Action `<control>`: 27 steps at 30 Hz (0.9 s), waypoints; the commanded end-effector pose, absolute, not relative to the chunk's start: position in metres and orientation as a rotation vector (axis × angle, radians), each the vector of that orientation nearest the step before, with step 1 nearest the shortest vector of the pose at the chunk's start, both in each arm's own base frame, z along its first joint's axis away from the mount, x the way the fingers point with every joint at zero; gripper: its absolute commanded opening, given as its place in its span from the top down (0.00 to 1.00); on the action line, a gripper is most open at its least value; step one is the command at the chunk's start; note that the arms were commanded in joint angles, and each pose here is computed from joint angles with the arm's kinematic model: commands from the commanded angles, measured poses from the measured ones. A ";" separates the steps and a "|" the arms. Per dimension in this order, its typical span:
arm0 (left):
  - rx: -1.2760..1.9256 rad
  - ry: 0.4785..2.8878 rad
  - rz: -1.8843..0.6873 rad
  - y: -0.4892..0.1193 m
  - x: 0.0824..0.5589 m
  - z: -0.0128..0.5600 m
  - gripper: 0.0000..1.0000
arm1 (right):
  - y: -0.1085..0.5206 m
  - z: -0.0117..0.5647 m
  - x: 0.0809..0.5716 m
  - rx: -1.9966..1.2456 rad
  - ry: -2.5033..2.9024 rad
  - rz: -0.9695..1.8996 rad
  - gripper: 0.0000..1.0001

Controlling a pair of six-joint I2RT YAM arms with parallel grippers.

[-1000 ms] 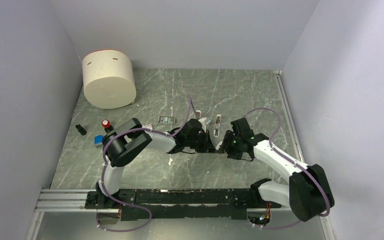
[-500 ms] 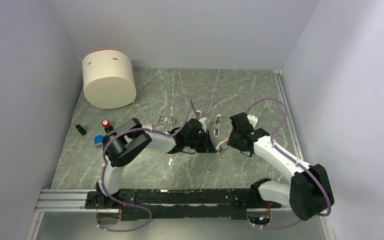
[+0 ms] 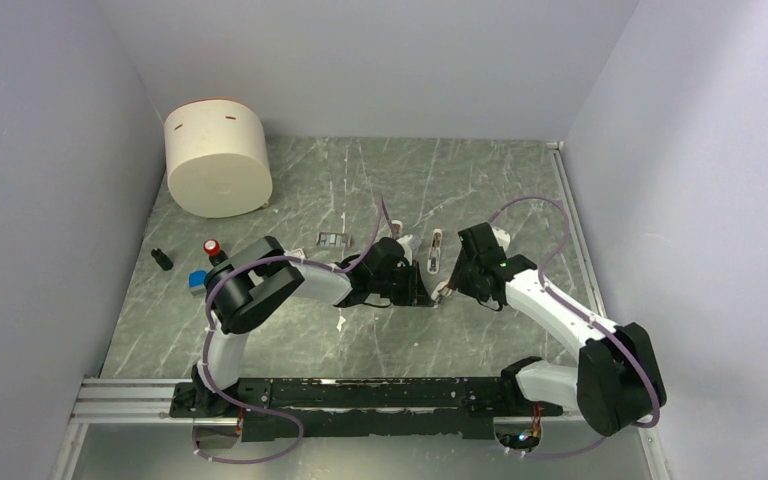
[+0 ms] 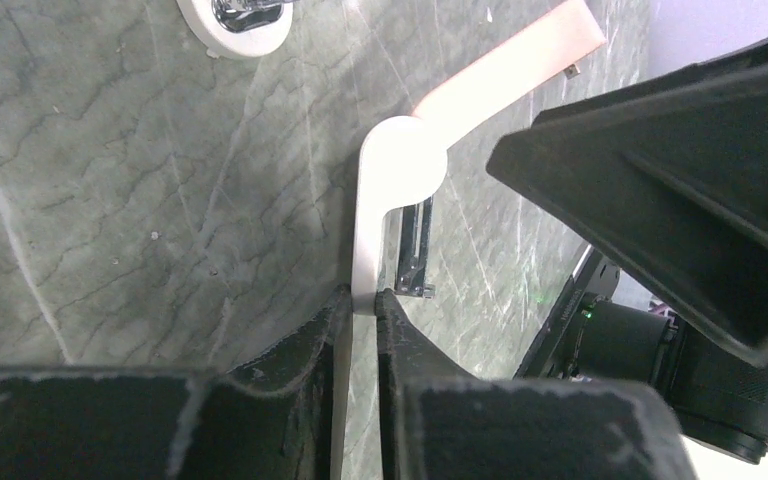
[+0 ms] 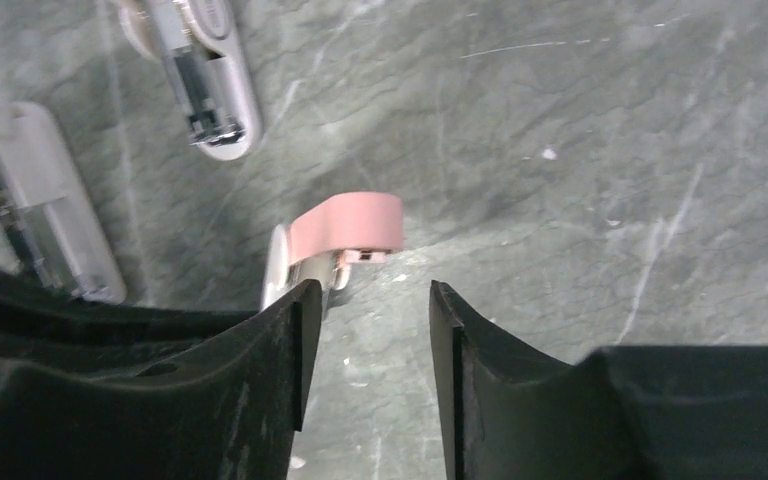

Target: Load the staples into the stapler

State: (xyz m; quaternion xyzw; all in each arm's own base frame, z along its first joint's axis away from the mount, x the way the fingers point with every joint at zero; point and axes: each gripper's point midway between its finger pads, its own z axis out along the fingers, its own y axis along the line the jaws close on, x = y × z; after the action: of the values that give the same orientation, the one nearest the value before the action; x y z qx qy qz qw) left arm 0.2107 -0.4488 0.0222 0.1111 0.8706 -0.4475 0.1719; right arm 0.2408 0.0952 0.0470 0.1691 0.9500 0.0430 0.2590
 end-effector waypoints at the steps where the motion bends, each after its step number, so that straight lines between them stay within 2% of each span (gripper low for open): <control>1: 0.307 2.551 -1.177 -0.433 0.208 0.000 0.82 | 0.116 0.062 0.246 0.459 2.543 0.303 0.51; 7: 0.312 2.556 -1.190 -0.434 0.206 -0.002 0.82 | 0.128 0.049 0.246 0.512 2.569 0.378 0.38; 12: 0.312 2.555 -1.188 -0.434 0.206 -0.001 0.82 | 0.129 0.036 0.249 0.548 2.591 0.355 0.36; 16: 0.311 2.553 -1.191 -0.433 0.205 -0.001 0.82 | 0.129 0.029 0.252 0.559 2.596 0.339 0.42; 22: 0.312 2.535 -1.199 -0.433 0.206 0.005 0.76 | 0.121 0.022 0.255 0.564 2.613 0.255 0.59; 27: 0.309 2.518 -1.192 -0.431 0.208 0.013 0.68 | 0.099 0.030 0.268 0.529 2.549 0.092 0.62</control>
State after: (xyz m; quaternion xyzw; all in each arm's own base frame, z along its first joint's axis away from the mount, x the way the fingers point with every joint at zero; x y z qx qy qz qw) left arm 0.2093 -0.4463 0.0211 0.1104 0.8728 -0.4441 0.1696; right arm 0.2536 0.1223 0.0220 0.2000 0.9489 0.0948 0.2251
